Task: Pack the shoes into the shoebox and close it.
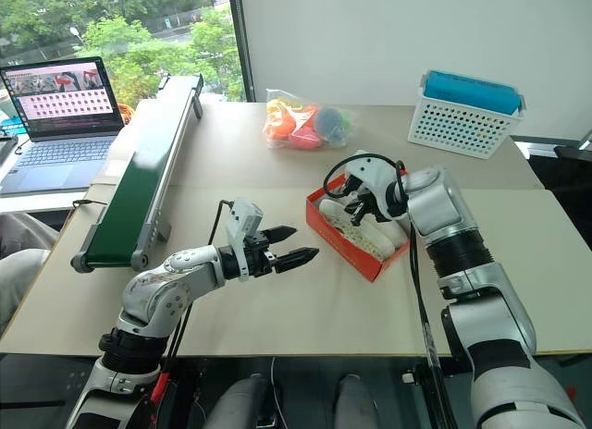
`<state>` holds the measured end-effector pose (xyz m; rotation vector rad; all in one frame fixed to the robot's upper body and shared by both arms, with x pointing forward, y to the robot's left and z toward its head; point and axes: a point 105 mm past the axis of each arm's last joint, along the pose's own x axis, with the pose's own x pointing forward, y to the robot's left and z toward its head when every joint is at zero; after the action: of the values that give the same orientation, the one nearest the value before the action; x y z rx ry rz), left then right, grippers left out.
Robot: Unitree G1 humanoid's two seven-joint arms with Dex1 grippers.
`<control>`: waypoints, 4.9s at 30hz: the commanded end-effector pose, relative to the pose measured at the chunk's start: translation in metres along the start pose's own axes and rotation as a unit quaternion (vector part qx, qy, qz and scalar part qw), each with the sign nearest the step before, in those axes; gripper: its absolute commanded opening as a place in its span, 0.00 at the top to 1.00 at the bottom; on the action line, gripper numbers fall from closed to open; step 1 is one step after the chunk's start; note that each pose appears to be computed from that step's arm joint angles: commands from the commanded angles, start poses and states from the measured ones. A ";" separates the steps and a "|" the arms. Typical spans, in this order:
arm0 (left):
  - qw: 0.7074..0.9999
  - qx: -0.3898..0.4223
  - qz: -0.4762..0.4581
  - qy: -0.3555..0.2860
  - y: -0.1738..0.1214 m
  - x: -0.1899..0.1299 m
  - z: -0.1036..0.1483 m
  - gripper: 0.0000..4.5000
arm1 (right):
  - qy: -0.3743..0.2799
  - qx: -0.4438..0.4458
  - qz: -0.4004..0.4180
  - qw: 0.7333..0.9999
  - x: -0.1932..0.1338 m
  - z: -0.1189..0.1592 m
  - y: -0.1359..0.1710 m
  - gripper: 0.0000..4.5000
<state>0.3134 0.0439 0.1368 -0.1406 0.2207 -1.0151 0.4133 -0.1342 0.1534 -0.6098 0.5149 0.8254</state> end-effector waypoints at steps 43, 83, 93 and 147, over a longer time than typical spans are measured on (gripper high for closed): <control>0.997 0.057 -0.045 -0.019 -0.011 0.006 0.020 0.00 | 0.349 -0.171 -0.240 0.890 -0.106 -0.157 -0.055 0.99; 0.997 0.060 -0.044 -0.005 -0.007 0.007 0.020 0.00 | -0.070 0.035 -0.073 0.994 -0.033 -0.012 0.048 0.99; 0.998 0.057 -0.040 -0.007 -0.006 0.008 0.019 0.00 | -0.014 -0.169 0.011 0.985 -0.084 -0.012 0.036 0.60; 1.000 0.023 -0.005 -0.009 -0.008 -0.005 0.009 0.00 | 0.067 -0.285 0.054 0.955 0.016 -0.043 -0.008 0.42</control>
<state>0.3071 0.0466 0.1321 -0.1076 0.2371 -1.0084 0.4228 -0.1612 0.1104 -1.1974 0.4492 1.0176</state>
